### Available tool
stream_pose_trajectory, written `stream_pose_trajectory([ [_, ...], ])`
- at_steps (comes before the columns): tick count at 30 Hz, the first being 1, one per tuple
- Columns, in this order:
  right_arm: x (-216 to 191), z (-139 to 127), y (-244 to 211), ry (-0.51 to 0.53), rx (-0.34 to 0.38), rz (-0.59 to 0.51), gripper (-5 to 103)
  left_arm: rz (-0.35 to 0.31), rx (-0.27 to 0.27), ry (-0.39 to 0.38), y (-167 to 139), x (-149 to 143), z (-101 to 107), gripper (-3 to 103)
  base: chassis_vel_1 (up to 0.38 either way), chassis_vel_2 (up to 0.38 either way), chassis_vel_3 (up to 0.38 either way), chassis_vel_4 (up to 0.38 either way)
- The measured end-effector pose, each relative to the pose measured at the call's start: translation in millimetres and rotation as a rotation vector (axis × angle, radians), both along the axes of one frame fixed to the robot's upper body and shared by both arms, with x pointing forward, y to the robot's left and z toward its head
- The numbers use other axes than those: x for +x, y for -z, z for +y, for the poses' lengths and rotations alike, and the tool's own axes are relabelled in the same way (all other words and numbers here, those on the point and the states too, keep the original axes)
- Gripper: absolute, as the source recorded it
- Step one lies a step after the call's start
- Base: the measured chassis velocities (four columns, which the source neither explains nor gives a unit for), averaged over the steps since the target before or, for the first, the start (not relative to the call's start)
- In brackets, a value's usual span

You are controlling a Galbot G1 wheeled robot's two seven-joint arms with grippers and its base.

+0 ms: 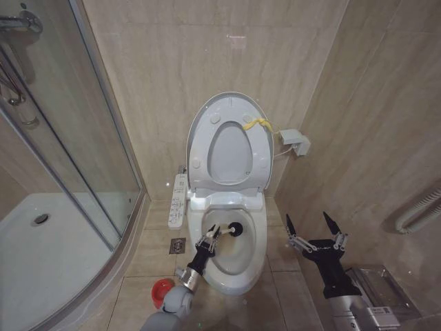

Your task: Open the toilet lid, clean the toilet bowl with a toilet brush, close the toilet lid, and flush.

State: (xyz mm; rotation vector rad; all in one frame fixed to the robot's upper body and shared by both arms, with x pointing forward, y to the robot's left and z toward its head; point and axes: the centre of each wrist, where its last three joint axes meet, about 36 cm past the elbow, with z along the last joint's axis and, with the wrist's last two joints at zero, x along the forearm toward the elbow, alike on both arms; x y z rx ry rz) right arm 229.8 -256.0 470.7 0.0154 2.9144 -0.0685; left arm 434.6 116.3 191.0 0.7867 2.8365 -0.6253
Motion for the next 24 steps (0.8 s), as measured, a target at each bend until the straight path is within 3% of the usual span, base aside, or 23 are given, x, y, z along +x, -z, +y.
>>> stream_pose_trajectory([
  [2,0,0,0,0.000,0.000,0.000,100,0.069,-0.181,-0.033,-14,1,-16,22,0.000,0.000,0.000,0.000],
  [3,0,0,0,0.000,0.000,0.000,100,0.069,-0.181,-0.033,-14,1,-16,22,0.000,0.000,0.000,0.000],
  [4,0,0,0,0.000,0.000,0.000,100,0.098,-0.275,-0.041,-23,2,-25,22,0.000,0.000,0.000,0.000],
  [6,0,0,0,0.000,0.000,0.000,100,0.114,-0.370,-0.032,-33,3,-35,24,0.000,0.000,0.000,0.000],
  [11,0,0,0,0.000,0.000,0.000,100,0.097,-0.383,0.009,-33,1,-36,24,0.000,0.000,0.000,0.000],
  [13,0,0,0,0.000,0.000,0.000,100,0.076,-0.330,0.035,-27,-2,-31,24,0.000,0.000,0.000,0.000],
  [15,0,0,0,0.000,0.000,0.000,100,0.034,-0.206,0.054,-12,-2,-19,24,0.000,0.000,0.000,0.000],
  [16,0,0,0,0.000,0.000,0.000,100,0.034,-0.206,0.054,-12,-2,-19,24,0.000,0.000,0.000,0.000],
  [18,0,0,0,0.000,0.000,0.000,100,-0.014,-0.059,0.068,3,0,-2,24,0.000,0.000,0.000,0.000],
  [19,0,0,0,0.000,0.000,0.000,100,-0.034,-0.010,0.071,7,2,3,24,0.000,0.000,0.000,0.000],
  [20,0,0,0,0.000,0.000,0.000,100,-0.034,-0.010,0.071,7,2,3,24,0.000,0.000,0.000,0.000],
  [23,0,0,0,0.000,0.000,0.000,100,-0.090,0.117,0.082,14,8,14,22,0.000,0.000,0.000,0.000],
  [24,0,0,0,0.000,0.000,0.000,100,-0.102,0.137,0.074,13,11,14,22,0.000,0.000,0.000,0.000],
])
